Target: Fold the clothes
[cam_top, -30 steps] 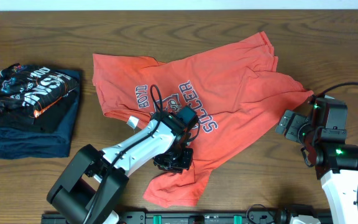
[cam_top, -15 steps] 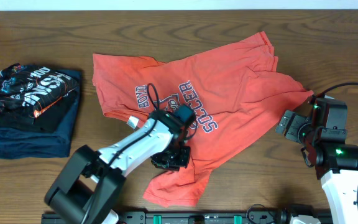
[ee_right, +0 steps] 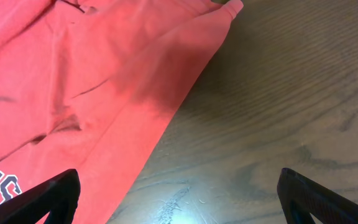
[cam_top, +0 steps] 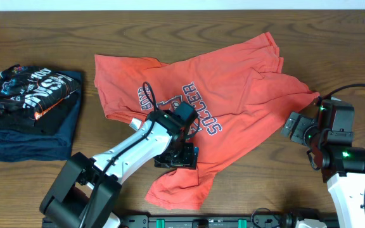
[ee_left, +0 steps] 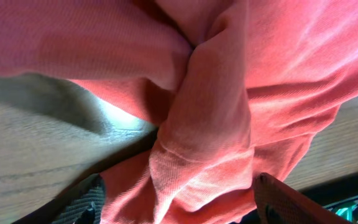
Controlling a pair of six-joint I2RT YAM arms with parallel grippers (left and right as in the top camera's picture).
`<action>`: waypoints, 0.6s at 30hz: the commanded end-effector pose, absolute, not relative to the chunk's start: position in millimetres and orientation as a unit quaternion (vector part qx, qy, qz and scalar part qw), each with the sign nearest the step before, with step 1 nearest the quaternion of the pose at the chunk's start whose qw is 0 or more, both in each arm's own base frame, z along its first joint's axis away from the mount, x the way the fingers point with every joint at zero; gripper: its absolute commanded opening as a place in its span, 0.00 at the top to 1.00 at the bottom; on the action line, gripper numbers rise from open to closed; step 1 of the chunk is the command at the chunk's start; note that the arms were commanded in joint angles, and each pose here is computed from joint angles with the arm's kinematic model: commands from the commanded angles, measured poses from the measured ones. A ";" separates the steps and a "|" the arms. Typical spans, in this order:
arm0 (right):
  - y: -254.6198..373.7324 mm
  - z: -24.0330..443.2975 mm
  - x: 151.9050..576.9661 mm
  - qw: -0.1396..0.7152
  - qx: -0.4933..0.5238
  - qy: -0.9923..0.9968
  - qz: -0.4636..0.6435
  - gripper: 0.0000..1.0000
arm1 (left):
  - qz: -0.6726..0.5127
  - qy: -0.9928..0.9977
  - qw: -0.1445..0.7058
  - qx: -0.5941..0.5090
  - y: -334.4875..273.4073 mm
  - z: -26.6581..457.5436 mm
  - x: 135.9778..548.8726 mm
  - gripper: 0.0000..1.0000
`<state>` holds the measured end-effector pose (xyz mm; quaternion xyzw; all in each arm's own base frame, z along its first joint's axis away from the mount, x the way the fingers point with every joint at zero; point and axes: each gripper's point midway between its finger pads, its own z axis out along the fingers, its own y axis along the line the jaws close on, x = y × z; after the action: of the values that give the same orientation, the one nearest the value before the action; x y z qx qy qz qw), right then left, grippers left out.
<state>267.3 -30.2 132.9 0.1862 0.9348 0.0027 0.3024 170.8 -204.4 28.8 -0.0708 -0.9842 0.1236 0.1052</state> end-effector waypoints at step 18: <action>-33.3 135.5 268.2 0.305 0.188 0.933 -0.003 0.01 | 0.136 -0.974 0.170 -0.063 -206.1 23.1 148.7 0.94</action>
<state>267.3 -30.2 132.8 0.1862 0.9349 0.0026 0.3023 149.5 -210.5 15.4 -0.0550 -0.9724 0.1382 0.1800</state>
